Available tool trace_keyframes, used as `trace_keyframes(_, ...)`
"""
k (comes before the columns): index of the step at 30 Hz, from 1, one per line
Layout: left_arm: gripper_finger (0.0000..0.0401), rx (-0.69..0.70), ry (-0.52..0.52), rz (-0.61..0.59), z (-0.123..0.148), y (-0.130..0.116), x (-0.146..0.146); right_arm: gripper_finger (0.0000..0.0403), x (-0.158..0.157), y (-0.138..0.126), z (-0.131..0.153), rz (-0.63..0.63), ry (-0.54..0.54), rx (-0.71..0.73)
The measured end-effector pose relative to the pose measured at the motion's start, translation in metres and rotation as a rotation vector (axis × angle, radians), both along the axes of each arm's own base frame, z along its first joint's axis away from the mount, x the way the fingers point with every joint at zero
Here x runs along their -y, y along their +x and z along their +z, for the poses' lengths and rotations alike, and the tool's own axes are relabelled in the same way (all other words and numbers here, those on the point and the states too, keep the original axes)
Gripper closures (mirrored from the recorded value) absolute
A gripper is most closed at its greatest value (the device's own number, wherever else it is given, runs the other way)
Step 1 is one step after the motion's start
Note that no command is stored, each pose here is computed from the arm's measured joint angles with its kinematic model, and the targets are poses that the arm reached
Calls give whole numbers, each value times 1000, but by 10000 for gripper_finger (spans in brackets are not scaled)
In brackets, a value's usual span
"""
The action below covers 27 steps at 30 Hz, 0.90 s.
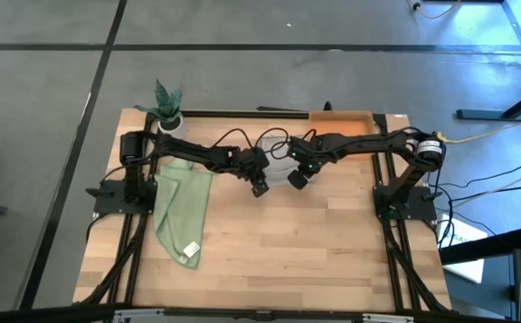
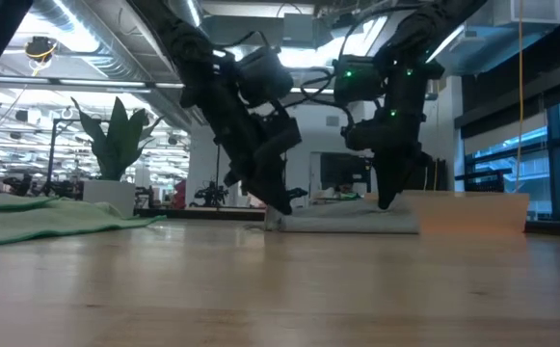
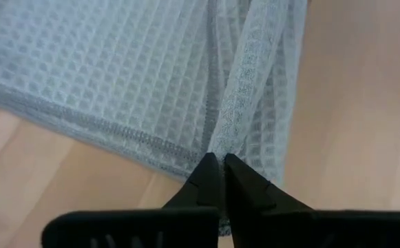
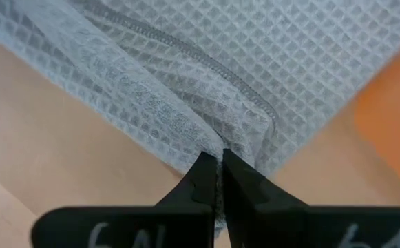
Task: Roll microfiber towels into tight, uniform cylinder then place into a basket
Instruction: Roll the gray microfiber towel
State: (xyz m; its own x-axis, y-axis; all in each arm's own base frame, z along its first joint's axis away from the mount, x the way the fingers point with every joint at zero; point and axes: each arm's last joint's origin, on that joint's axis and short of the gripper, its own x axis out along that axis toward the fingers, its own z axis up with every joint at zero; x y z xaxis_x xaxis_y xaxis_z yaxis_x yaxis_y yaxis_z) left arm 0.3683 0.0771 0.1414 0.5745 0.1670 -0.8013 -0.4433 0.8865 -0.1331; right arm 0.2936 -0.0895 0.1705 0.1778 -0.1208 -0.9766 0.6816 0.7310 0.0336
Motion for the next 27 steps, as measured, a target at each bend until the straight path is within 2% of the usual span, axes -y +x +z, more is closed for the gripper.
trace_keyframes(8, 401, -16, -10, 45, -12, 3, -1, 387, 2, 7, -24, 45, 11, -60)
trace_keyframes(16, 401, -24, -28, 37, -12, 2, 0, 372, 2, 9, -26, 64, 24, -52)
trace_keyframes(23, 401, -34, -47, 25, -13, 1, 0, 321, 5, 9, -25, 71, 35, -53)
trace_keyframes(27, 401, -37, -63, 18, -13, 0, 1, 291, 13, 12, -10, 39, 55, -72)
